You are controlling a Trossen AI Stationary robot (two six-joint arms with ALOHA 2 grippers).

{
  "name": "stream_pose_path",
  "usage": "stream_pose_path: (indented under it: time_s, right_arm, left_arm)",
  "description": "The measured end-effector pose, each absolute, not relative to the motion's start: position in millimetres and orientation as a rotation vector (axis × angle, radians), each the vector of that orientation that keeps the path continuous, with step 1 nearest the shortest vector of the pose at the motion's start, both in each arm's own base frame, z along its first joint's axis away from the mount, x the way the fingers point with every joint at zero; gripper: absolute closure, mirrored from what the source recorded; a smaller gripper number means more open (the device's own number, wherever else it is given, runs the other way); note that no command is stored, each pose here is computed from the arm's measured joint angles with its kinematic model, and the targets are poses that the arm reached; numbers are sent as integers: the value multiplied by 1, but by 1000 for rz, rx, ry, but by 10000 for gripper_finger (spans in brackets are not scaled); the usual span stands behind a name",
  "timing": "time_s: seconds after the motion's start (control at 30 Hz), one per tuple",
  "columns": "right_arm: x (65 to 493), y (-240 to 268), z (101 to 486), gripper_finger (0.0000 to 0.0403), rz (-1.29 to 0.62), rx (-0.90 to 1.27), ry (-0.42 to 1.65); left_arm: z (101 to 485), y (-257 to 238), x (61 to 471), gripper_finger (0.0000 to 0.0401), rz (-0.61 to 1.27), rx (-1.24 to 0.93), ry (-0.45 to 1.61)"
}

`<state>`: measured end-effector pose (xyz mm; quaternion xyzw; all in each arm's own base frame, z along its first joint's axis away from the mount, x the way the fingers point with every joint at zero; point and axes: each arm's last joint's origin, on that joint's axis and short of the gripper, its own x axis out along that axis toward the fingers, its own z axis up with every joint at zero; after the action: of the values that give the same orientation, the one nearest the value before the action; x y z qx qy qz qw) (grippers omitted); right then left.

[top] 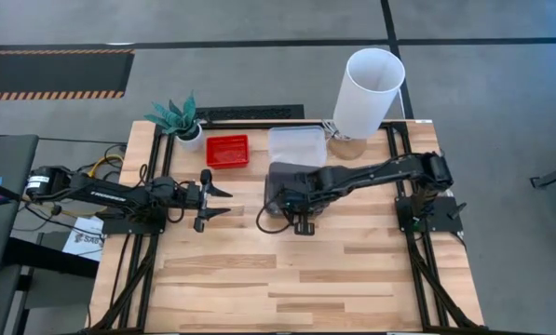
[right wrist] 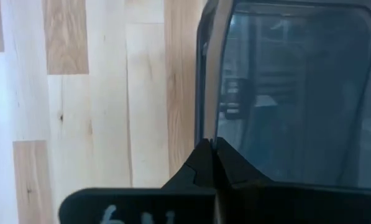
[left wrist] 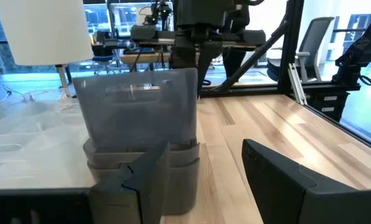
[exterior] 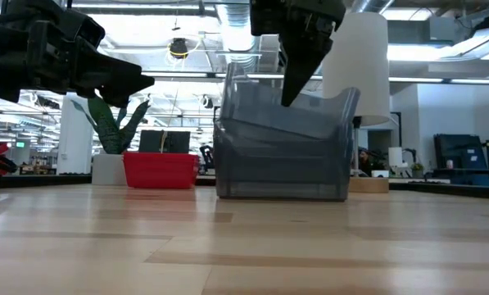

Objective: Stack baskets by color
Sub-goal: Stack the black bin on top of the black bins

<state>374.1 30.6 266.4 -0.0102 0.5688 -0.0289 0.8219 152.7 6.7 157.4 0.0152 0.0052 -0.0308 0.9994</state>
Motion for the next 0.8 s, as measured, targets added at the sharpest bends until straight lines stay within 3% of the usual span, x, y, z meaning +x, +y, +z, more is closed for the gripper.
stream_pose_path:
  time_s: [0.5, 0.8]
  right_arm:
    - [376, 14, 257, 397, -67, -17, 1253]
    - [381, 14, 244, 329, -45, -54, 1289]
  left_arm:
    - [157, 7, 153, 212, -67, 29, 11]
    - [157, 6, 153, 212, -84, 28, 13]
